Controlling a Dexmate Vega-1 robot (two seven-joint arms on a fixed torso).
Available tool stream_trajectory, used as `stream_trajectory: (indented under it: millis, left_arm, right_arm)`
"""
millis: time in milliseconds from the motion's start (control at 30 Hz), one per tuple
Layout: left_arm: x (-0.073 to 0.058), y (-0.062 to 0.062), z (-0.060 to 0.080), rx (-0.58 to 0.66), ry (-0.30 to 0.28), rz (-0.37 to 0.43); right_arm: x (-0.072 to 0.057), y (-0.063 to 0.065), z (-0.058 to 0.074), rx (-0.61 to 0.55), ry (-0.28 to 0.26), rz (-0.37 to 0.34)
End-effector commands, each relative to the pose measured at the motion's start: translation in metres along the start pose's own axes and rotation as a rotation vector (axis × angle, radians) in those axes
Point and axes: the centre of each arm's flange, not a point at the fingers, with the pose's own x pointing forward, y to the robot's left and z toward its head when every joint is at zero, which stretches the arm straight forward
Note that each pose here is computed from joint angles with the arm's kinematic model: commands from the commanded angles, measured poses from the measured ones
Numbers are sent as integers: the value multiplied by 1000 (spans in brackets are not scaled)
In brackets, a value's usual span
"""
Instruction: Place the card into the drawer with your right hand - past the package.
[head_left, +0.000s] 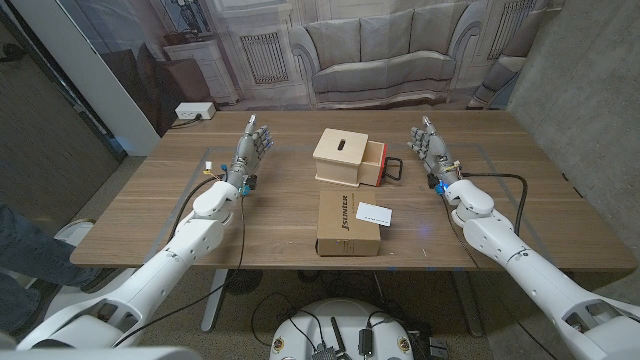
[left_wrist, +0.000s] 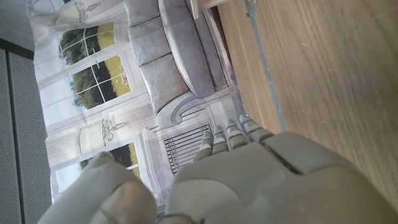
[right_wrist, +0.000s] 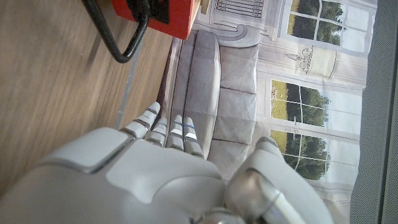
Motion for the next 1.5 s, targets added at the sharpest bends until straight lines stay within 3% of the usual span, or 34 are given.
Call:
stream_trajectory:
  millis: [33, 300, 733, 1033, 1500]
  left_arm:
    - [-3, 3, 3, -8, -4, 7]
    - [0, -3, 5, -8, -14, -1]
    - [-3, -16, 14, -9, -54, -10]
    - [-7, -14, 10, -12, -53, -10]
    - [1, -9, 12, -3, -38, -25]
  right_arm:
    - [2, 7, 3, 15, -3, 7]
    - [0, 5, 6, 0, -12, 6]
    - [-21, -3, 16, -3, -44, 21]
    - [-33, -3, 20, -21, -68, 29]
    - [-40, 0, 21, -36, -104, 32]
